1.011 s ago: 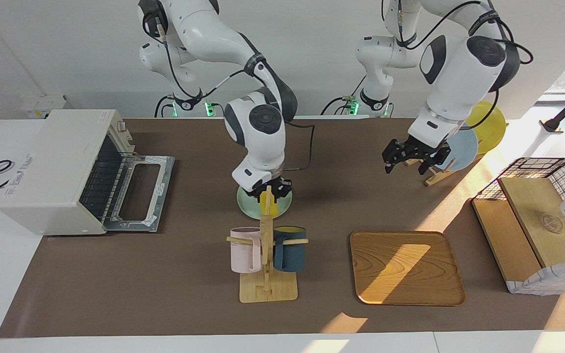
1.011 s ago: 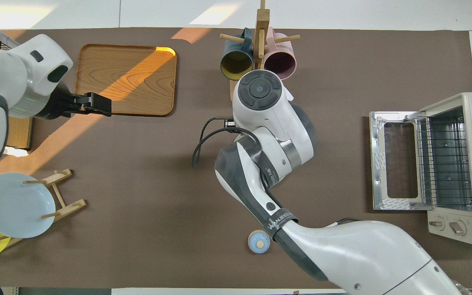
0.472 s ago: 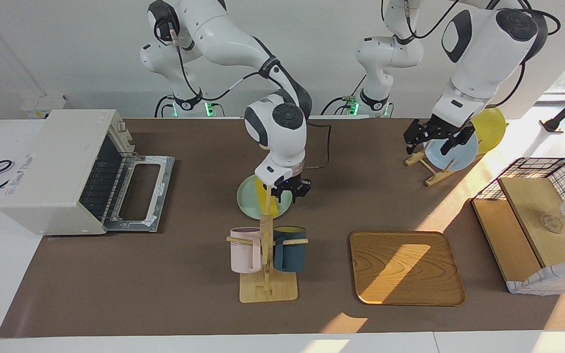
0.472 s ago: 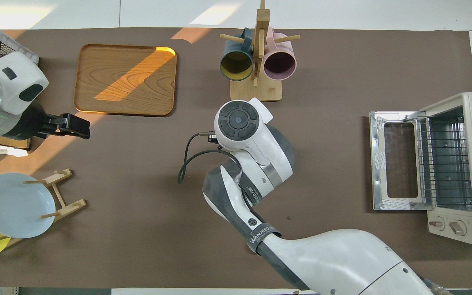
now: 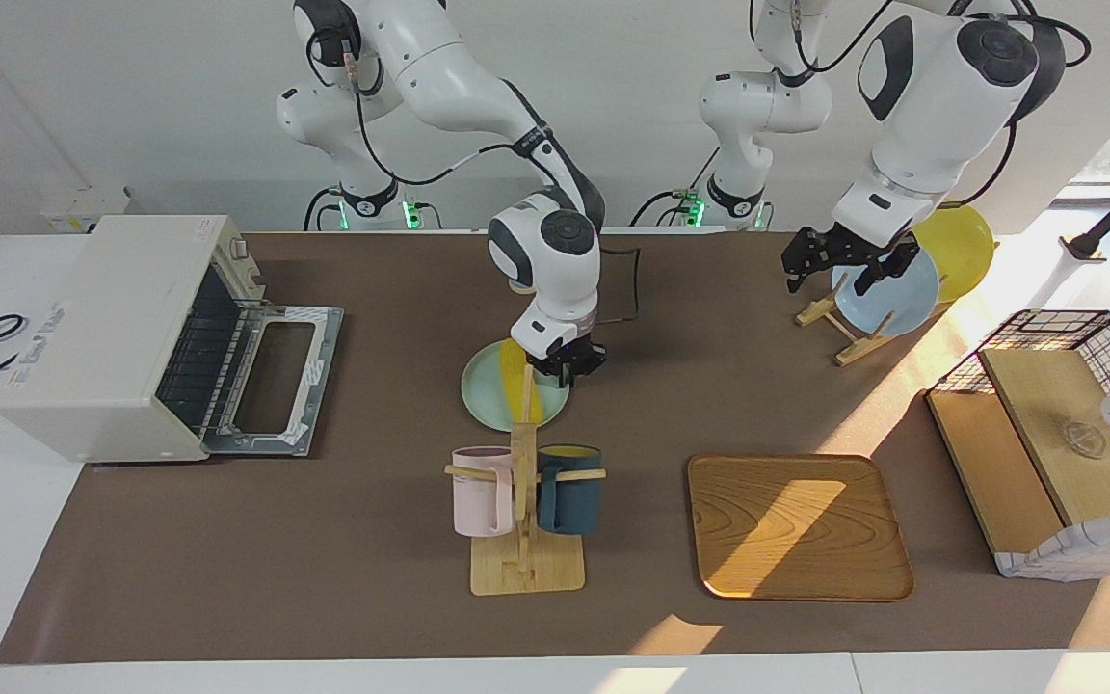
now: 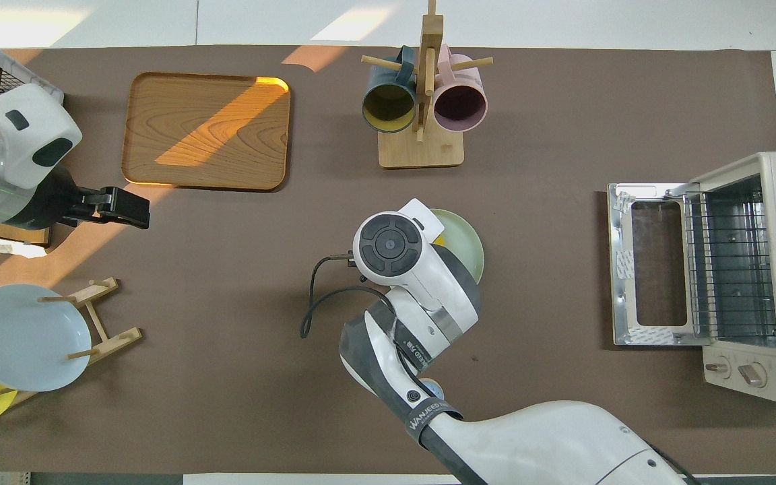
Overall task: Put corn in oven
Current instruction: 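Grasp the corn on the plate with the right gripper, then carry the corn with the right gripper into the open oven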
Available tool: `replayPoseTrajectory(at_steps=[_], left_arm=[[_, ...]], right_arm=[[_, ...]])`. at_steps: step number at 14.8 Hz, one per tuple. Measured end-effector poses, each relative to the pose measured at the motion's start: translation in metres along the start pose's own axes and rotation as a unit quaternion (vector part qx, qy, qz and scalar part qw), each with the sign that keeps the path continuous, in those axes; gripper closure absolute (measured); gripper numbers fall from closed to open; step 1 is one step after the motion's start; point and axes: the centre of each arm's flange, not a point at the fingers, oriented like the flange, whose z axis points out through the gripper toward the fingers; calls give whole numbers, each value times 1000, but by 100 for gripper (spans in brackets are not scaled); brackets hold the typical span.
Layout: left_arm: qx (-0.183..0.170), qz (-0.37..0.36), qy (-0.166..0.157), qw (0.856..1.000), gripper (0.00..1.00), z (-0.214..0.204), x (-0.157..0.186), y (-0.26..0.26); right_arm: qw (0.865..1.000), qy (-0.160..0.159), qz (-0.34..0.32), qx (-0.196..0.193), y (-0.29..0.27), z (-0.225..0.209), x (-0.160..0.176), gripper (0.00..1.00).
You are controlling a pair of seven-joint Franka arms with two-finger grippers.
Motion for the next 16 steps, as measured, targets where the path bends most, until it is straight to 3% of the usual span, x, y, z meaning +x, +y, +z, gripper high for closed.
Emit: replayPoseTrajectory(at_steps=[3, 9, 13, 16], left_arm=[[0, 3, -2, 1000, 0, -9, -1, 3], [0, 4, -4, 1000, 0, -7, 0, -1], [0, -1, -3, 1000, 0, -7, 1, -6], [0, -1, -3, 1000, 0, -7, 1, -7]], right_arm=[[1000, 2, -1, -8, 5, -11, 4, 96], [990, -27, -46, -127, 50, -64, 46, 97], [984, -61, -49, -162, 117, -69, 75, 97], [981, -95, -39, -166, 195, -89, 95, 97]])
